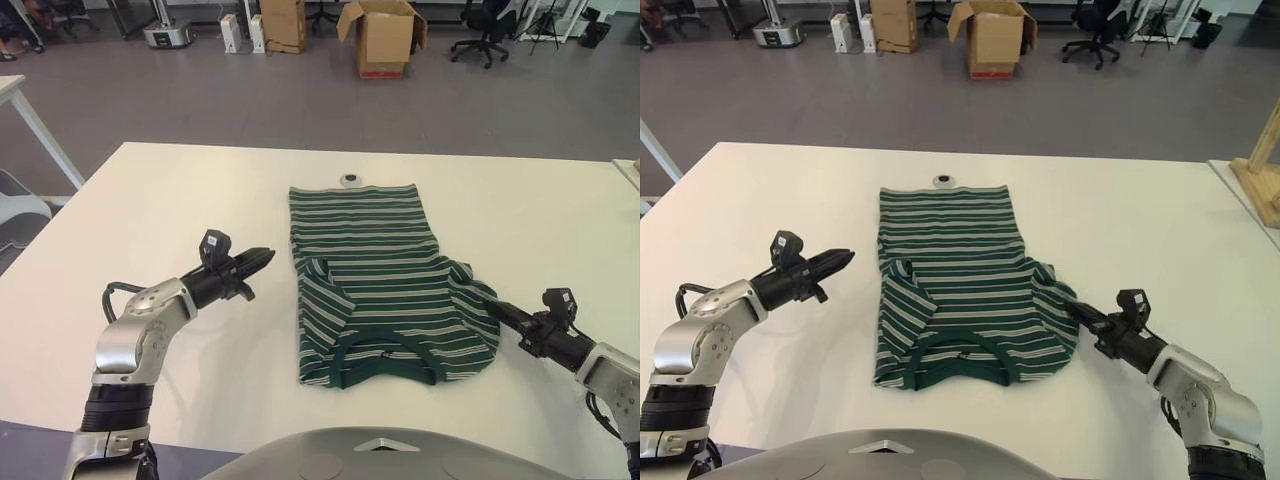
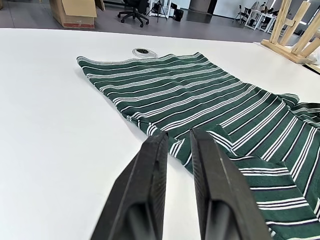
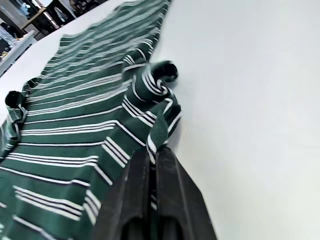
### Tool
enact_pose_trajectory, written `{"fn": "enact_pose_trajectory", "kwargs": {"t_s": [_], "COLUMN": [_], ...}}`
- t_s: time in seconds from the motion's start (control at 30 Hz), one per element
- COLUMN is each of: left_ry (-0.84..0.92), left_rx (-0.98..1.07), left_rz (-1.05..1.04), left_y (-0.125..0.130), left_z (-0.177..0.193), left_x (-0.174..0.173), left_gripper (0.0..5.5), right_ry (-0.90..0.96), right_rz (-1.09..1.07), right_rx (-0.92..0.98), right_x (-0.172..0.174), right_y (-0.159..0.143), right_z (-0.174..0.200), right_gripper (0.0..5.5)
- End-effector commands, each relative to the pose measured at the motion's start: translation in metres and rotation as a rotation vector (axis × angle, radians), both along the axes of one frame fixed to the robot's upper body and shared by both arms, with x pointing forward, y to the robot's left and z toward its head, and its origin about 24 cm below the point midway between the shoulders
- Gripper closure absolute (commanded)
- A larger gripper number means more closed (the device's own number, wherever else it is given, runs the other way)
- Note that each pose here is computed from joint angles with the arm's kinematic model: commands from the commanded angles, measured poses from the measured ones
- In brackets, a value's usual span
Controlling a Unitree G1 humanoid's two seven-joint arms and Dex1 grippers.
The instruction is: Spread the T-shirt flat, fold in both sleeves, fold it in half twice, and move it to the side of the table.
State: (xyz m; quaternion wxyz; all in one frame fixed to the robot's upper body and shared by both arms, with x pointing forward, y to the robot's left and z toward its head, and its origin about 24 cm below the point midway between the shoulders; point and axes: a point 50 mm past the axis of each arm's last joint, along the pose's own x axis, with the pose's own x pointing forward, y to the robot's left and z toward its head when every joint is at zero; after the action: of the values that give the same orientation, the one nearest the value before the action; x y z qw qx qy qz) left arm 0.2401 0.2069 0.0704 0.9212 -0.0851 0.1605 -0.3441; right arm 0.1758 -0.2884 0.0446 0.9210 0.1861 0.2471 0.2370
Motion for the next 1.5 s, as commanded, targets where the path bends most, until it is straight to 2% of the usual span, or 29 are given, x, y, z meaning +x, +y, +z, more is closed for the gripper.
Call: {"fn": "enact_pose_trajectory", "kwargs": {"t_s": [0.03, 0.17, 0.3, 0.37, 0.5, 0.6, 0.67, 0.73, 0.77, 0.8, 0.9, 0.97, 1.03, 1.27, 1.37, 1.43, 1.5], "left_ry": [-0.011, -0.011, -0.014, -0.013, -0.021, -0.076, -0.173, -0.381, -0.434, -0.471, -0.568, -0.677, -0.761, -0.996, -1.003, -0.979, -0.938], "left_rx": [0.027, 0.023, 0.026, 0.037, 0.068, 0.074, 0.135, 0.612, 0.787, 0.881, 0.896, 0.948, 0.935, 0.786, 0.782, 0.799, 0.807], "left_rz": [-0.002, -0.012, -0.018, -0.029, -0.069, -0.122, -0.127, -0.338, -0.468, -0.579, -0.823, -0.953, -1.041, -1.212, -1.298, -1.337, -1.388], "left_y": [0.001, -0.002, -0.003, -0.005, -0.008, -0.012, -0.008, 0.01, 0.016, 0.02, 0.016, 0.012, 0.006, -0.033, -0.05, -0.054, -0.051], "left_z": [0.002, 0.001, 0.002, 0.001, 0.0, 0.008, 0.017, 0.011, 0.005, 0.001, -0.006, -0.009, -0.01, -0.027, -0.046, -0.057, -0.067], "left_x": [0.001, 0.002, 0.003, 0.003, 0.0, 0.0, 0.005, 0.008, 0.006, 0.003, -0.014, -0.015, -0.017, -0.04, -0.041, -0.039, -0.041], "left_gripper": [4.69, 4.69, 4.69, 4.69, 4.69, 4.69, 4.69, 4.69, 4.69, 4.69, 4.09, 3.73, 3.62, 3.62, 3.62, 3.62, 3.95], "right_ry": [-0.045, 0.014, 0.045, 0.083, 0.05, -0.055, -0.127, -0.166, -0.164, -0.175, -0.26, -0.354, -0.44, -0.765, -0.905, -0.926, -0.917], "right_rz": [0.079, 0.203, 0.248, 0.246, 0.278, 0.233, 0.178, 0.214, 0.248, 0.287, 0.652, 0.974, 1.134, 1.427, 1.431, 1.433, 1.456], "right_rx": [0.039, 0.094, 0.087, 0.088, 0.167, 0.251, 0.224, -0.109, -0.232, -0.361, -0.823, -0.977, -1.006, -1.014, -0.978, -0.957, -0.93], "right_x": [0.009, 0.015, 0.021, 0.021, 0.021, 0.033, 0.044, 0.045, 0.044, 0.044, 0.031, 0.017, 0.009, -0.01, -0.007, -0.004, -0.001], "right_y": [0.018, 0.065, 0.091, 0.095, 0.098, 0.092, 0.076, 0.052, 0.043, 0.034, 0.017, 0.019, 0.023, 0.027, 0.039, 0.044, 0.051], "right_z": [0.017, -0.003, -0.018, -0.021, -0.005, 0.026, 0.046, 0.051, 0.051, 0.049, 0.032, 0.019, 0.013, 0.001, -0.006, -0.012, -0.017], "right_gripper": [5.46, 5.46, 5.46, 5.46, 4.65, 4.65, 4.65, 4.65, 4.65, 4.51, 3.83, 3.46, 3.08, 3.08, 3.08, 3.08, 3.45]}}
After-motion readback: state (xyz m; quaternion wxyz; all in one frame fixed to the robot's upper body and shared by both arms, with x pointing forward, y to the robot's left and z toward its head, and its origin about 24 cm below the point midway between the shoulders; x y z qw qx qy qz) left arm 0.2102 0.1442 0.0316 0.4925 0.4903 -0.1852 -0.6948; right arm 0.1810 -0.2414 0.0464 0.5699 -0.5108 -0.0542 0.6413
